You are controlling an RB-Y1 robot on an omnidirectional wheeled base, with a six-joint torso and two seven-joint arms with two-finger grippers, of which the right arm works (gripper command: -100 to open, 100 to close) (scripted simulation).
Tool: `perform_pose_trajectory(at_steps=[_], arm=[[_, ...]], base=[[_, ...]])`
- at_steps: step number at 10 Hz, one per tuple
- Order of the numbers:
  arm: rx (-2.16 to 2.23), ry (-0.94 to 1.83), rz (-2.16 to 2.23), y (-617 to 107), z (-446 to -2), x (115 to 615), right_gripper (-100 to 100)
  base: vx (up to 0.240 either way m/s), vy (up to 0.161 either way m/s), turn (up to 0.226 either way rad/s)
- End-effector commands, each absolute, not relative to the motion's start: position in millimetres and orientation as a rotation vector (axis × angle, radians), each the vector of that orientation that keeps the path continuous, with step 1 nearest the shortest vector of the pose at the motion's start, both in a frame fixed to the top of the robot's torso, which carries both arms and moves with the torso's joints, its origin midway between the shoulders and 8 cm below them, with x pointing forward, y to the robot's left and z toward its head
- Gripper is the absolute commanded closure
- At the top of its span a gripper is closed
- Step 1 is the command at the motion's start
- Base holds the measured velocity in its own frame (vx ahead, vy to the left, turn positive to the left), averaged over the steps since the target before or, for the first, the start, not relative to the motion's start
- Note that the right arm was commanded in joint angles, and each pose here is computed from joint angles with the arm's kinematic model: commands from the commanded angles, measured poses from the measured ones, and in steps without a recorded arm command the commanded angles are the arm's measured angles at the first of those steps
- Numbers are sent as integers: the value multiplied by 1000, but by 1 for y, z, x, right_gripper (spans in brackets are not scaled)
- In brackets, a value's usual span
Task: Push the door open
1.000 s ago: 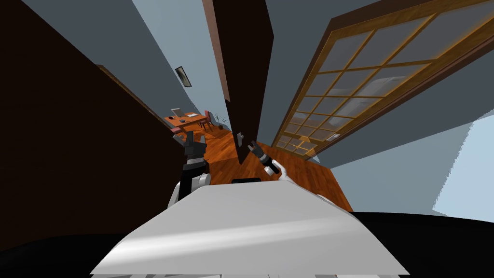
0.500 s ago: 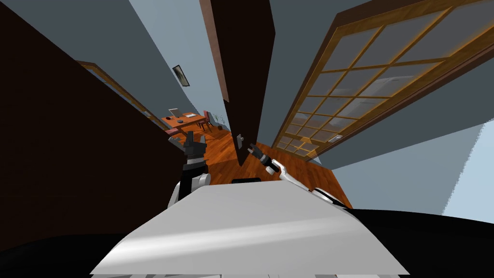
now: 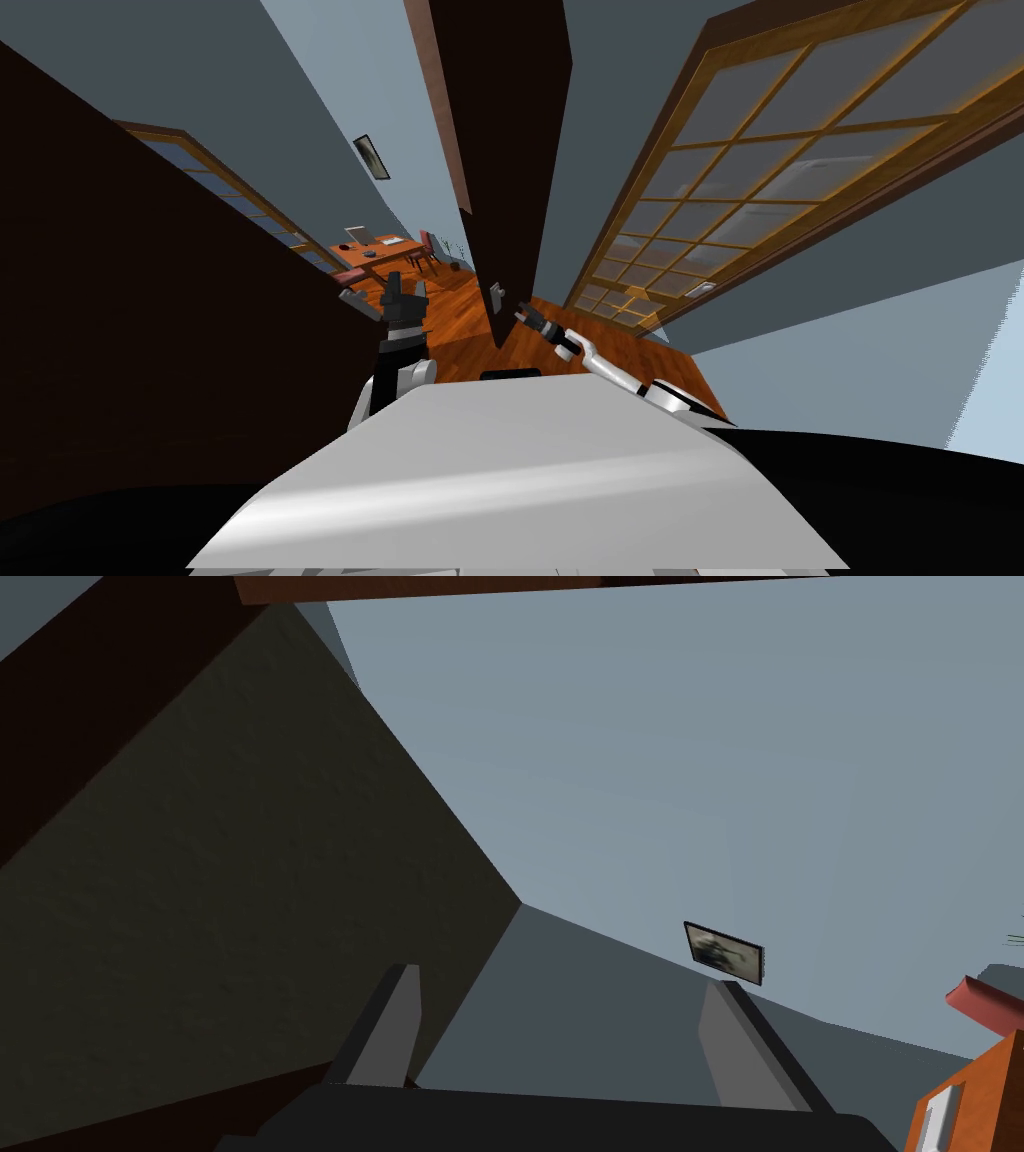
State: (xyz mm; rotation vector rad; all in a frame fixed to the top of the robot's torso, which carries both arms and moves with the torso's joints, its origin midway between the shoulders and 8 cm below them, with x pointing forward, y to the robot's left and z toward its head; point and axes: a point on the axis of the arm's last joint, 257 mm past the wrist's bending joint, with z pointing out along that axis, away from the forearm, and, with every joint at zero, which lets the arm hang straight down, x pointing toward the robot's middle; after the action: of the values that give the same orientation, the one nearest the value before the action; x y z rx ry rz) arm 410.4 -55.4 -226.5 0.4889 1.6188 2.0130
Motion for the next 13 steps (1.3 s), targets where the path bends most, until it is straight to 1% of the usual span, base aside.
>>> perform_pose_trajectory(at_steps=[1, 8, 10, 11, 13], arm=[[496, 1664, 2005, -59, -238, 412, -100], [536, 1872, 1926, -91, -288, 419, -100], [536, 1879, 1920, -92, -290, 421, -100], [550, 1875, 1912, -90, -292, 425, -100], [562, 1868, 1903, -87, -293, 430, -100]], base=[[98, 16, -13], [109, 10, -16], [77, 1, -6], [60, 75, 90], [109, 155, 73]])
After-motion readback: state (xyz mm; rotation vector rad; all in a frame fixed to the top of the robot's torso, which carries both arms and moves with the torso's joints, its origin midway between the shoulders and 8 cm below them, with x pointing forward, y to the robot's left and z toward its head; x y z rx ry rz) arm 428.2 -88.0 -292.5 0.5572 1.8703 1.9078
